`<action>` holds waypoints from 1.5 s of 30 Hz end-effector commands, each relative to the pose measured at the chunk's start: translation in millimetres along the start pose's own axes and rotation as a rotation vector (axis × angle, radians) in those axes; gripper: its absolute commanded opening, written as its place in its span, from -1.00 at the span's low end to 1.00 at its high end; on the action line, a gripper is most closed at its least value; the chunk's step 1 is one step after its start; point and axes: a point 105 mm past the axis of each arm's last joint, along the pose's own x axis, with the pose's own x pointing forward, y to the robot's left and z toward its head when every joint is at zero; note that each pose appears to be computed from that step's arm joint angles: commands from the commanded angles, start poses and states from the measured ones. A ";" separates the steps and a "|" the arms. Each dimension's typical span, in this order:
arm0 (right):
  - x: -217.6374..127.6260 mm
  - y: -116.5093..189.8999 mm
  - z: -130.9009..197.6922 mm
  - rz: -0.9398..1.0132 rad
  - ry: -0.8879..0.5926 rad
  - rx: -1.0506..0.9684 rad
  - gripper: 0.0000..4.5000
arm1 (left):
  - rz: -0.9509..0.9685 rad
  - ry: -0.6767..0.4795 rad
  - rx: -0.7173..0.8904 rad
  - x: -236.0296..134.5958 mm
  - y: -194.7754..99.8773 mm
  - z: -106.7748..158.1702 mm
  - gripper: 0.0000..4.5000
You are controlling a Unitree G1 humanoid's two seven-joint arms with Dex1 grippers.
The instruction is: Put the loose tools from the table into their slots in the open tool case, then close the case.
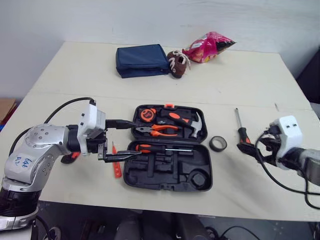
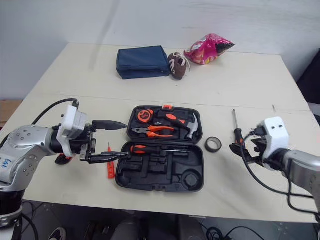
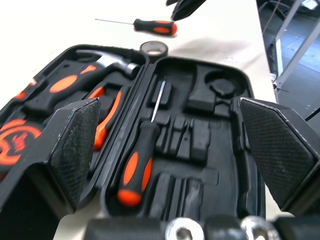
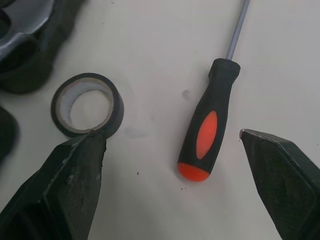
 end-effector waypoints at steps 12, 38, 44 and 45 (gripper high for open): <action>37.5 -16.4 -13.9 -0.083 0.039 0.038 0.89 | -0.033 -0.026 0.094 7.3 -14.2 19.2 1.00; -26.4 130.0 46.4 0.819 -0.162 -0.836 -0.54 | 0.068 0.040 -0.009 -55.4 -9.0 0.2 1.00; -6.0 158.8 20.7 0.847 -0.070 -0.906 -0.54 | 0.089 0.097 -0.059 -65.5 -19.1 -17.0 1.00; -3.4 159.7 19.9 0.838 -0.062 -0.902 -0.54 | 0.088 0.094 -0.058 -64.6 -20.5 -16.9 1.00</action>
